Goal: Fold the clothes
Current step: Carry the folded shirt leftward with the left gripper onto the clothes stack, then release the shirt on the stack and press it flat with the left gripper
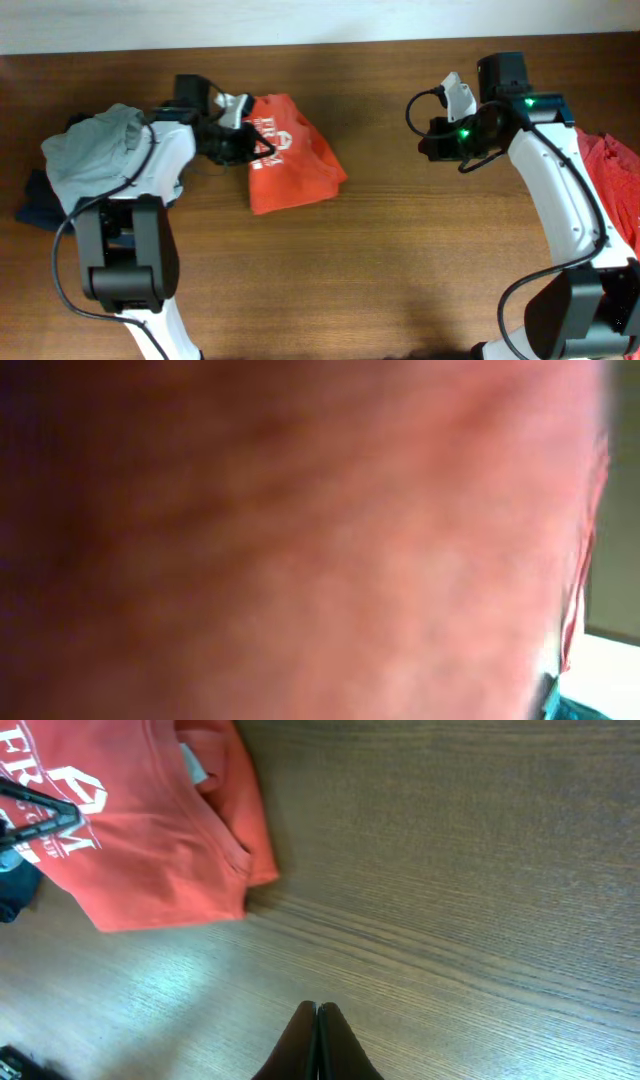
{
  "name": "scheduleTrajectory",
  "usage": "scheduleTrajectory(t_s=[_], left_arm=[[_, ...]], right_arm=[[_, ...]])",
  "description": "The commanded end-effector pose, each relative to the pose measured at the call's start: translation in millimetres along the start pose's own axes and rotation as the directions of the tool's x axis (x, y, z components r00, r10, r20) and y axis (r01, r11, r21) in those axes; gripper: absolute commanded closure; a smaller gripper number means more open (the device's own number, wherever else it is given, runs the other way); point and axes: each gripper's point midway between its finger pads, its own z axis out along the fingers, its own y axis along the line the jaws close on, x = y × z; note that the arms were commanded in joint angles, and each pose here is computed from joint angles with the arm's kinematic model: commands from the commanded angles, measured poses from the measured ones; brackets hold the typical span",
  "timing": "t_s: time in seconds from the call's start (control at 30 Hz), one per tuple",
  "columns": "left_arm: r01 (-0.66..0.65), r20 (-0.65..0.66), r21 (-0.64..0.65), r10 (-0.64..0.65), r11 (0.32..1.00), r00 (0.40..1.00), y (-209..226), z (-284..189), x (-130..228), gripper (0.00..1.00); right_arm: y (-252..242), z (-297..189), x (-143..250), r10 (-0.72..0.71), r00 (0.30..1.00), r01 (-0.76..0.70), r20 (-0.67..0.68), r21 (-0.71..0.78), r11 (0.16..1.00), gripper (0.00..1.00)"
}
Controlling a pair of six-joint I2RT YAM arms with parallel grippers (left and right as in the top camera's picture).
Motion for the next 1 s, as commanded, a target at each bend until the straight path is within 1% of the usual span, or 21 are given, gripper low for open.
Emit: scheduleTrajectory(t_s=[0.0,0.17,0.37,0.47,0.5,0.63,0.7,0.8,0.9,0.97], left_arm=[[-0.014,0.056,-0.019,0.015,1.0,0.998,16.7,-22.3,-11.2,1.0],[0.043,0.124,-0.044,-0.037,0.998,0.992,39.9,-56.9,-19.5,0.99],[0.106,0.244,-0.08,-0.084,0.991,0.966,56.7,-122.4,-25.3,0.99],[0.143,0.331,-0.106,-0.101,0.984,0.938,68.0,-166.1,-26.1,1.0],[0.167,0.384,-0.121,-0.109,0.978,0.917,75.4,-192.1,-24.8,0.99],[0.23,0.475,-0.152,-0.133,0.961,0.87,96.1,-239.6,-16.3,0.99],[0.263,0.5,-0.169,-0.147,0.95,0.854,112.0,-254.8,-9.4,1.0],[0.375,0.512,-0.28,-0.193,0.884,0.837,154.0,-271.0,10.4,0.99],[0.382,0.492,-0.321,-0.192,0.867,0.849,169.3,-272.8,20.5,1.0],[0.394,0.485,-0.337,-0.201,0.855,0.851,175.8,-271.5,23.4,0.98]], right_arm=[[1.4,-0.6,0.9,0.01,1.0,-0.01,-0.005,0.003,1.0,0.95],[1.3,-0.7,5.9,0.019,1.0,-0.019,-0.024,0.004,1.0,0.96],[1.3,-0.7,6.9,0.021,0.999,-0.021,-0.028,0.004,1.0,0.96],[1.3,-0.7,6.6,0.021,0.999,-0.021,-0.027,0.004,1.0,0.96],[1.3,-0.7,6.5,0.02,0.999,-0.02,-0.027,0.005,1.0,0.96],[1.0,-0.8,5.4,0.019,1.0,-0.019,-0.022,0.005,1.0,0.96],[1.0,-0.8,3.9,0.016,1.0,-0.016,-0.016,0.005,1.0,0.96],[0.9,-0.8,2.8,0.014,1.0,-0.014,-0.012,0.005,1.0,0.96],[0.9,-0.8,1.7,0.012,1.0,-0.012,-0.008,0.005,1.0,0.96],[1.0,-0.7,0.5,0.01,1.0,-0.01,-0.003,0.004,1.0,0.96]])
